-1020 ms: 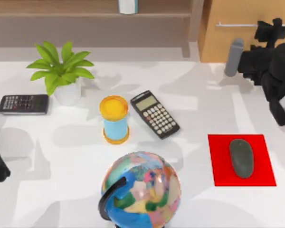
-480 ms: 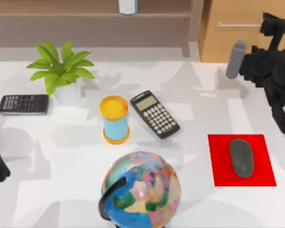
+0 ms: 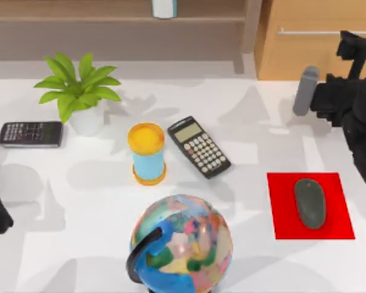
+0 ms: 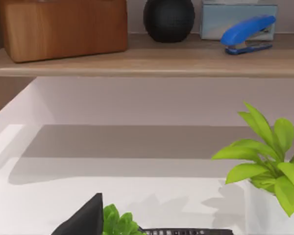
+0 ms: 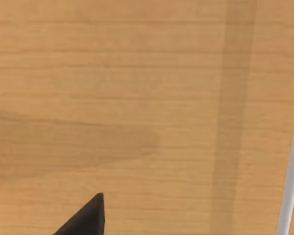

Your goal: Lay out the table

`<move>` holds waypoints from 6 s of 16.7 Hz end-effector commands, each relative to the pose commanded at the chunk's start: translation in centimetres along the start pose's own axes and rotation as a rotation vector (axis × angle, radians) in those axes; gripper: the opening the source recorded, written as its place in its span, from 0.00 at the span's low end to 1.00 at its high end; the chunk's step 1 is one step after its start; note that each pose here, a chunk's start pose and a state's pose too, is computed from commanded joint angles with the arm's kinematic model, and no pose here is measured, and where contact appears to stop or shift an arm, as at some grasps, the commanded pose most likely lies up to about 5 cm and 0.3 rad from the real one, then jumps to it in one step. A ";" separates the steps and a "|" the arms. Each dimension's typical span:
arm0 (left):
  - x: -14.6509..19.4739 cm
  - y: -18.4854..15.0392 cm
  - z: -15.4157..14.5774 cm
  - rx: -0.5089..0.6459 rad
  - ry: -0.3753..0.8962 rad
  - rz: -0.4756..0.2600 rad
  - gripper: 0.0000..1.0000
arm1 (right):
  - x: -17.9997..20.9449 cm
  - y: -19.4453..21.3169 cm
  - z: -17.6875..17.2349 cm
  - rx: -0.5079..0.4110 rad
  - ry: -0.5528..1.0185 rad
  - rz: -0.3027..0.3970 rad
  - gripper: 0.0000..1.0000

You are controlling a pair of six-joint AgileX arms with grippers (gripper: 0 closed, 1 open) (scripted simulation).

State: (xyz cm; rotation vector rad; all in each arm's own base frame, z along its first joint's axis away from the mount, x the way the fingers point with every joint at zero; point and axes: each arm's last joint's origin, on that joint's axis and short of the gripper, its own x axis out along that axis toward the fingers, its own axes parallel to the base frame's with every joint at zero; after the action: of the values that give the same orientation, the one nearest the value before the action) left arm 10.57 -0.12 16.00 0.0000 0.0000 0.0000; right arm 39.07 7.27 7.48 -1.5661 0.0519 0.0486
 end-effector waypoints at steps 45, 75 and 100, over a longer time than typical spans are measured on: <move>0.0 0.0 0.0 0.000 0.000 0.000 1.00 | 3.7 -13.2 29.3 1.553 -0.054 -0.063 1.00; 0.0 0.0 0.0 0.000 0.000 0.000 1.00 | 0.4 -14.1 29.5 1.555 -0.059 -0.056 0.00; 0.0 0.0 0.0 0.000 0.000 0.000 1.00 | -11.6 -12.2 12.5 1.842 -0.232 0.639 0.00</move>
State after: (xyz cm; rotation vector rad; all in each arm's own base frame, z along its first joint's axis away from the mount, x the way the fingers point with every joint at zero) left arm 10.57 -0.12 16.00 0.0000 0.0000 0.0000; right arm 28.34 19.73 20.41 0.3452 0.3090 0.5198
